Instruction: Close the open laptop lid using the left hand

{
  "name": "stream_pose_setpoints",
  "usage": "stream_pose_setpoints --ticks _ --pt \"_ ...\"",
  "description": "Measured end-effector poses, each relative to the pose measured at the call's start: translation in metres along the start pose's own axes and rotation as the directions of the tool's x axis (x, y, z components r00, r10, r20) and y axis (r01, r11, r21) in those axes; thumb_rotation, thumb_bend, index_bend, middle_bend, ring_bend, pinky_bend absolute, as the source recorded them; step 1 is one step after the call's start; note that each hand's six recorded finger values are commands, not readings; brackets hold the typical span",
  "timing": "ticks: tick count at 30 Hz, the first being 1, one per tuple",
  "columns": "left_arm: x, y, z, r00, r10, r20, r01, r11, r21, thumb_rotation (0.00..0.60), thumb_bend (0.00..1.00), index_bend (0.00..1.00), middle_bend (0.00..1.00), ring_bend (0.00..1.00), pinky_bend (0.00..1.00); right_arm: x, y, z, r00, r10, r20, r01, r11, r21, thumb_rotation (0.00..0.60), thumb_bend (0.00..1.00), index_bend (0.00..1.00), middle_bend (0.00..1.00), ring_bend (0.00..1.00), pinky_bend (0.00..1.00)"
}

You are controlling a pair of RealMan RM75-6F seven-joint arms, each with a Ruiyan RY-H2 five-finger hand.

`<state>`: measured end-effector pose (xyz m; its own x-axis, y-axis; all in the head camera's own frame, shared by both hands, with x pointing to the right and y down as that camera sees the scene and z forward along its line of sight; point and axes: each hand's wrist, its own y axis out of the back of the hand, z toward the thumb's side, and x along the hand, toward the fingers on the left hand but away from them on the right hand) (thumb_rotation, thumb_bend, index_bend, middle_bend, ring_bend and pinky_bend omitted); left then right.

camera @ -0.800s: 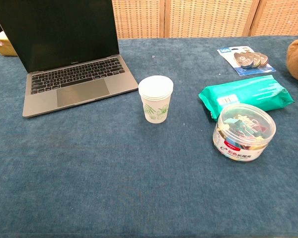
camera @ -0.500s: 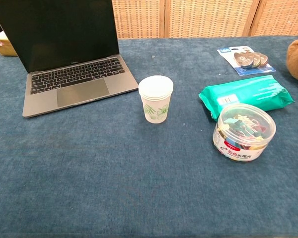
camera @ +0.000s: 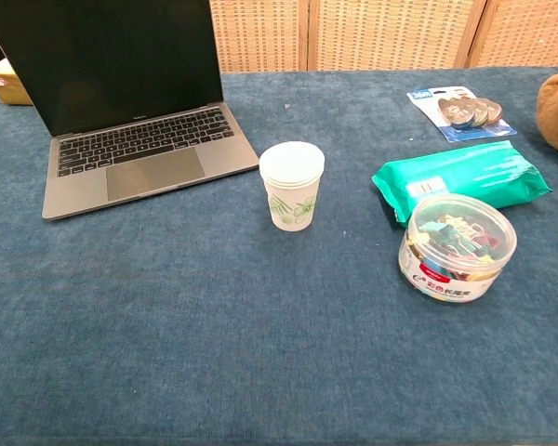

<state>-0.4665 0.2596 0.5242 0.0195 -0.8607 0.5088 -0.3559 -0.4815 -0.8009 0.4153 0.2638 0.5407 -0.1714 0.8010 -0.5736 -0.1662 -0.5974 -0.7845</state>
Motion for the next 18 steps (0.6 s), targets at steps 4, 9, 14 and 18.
stream_pose_setpoints --ticks 4,9,14,18 --pt "-0.001 0.000 0.001 1.000 0.001 0.002 -0.001 1.000 -0.001 0.600 0.19 0.28 0.08 0.15 0.14 0.000 -0.001 0.001 1.000 0.005 -0.003 -0.005 1.000 0.000 0.600 0.37 0.21 0.00 0.00 0.00" --pt "0.000 -0.001 0.001 1.000 -0.004 0.004 0.004 1.000 -0.004 0.600 0.19 0.28 0.08 0.15 0.14 0.000 -0.001 0.001 1.000 0.006 -0.002 -0.006 1.000 0.001 0.600 0.37 0.21 0.00 0.00 0.00" --pt "0.005 -0.001 0.002 1.000 -0.004 0.008 0.004 1.000 -0.008 0.600 0.19 0.28 0.08 0.15 0.14 -0.001 0.000 -0.001 1.000 0.005 0.010 -0.005 1.000 -0.005 0.600 0.37 0.21 0.00 0.00 0.00" --pt "0.022 0.007 0.011 0.999 0.009 0.044 -0.009 1.000 0.003 0.600 0.19 0.28 0.08 0.15 0.14 -0.002 -0.001 -0.002 1.000 0.009 0.013 -0.009 1.000 -0.005 0.600 0.37 0.21 0.00 0.00 0.00"
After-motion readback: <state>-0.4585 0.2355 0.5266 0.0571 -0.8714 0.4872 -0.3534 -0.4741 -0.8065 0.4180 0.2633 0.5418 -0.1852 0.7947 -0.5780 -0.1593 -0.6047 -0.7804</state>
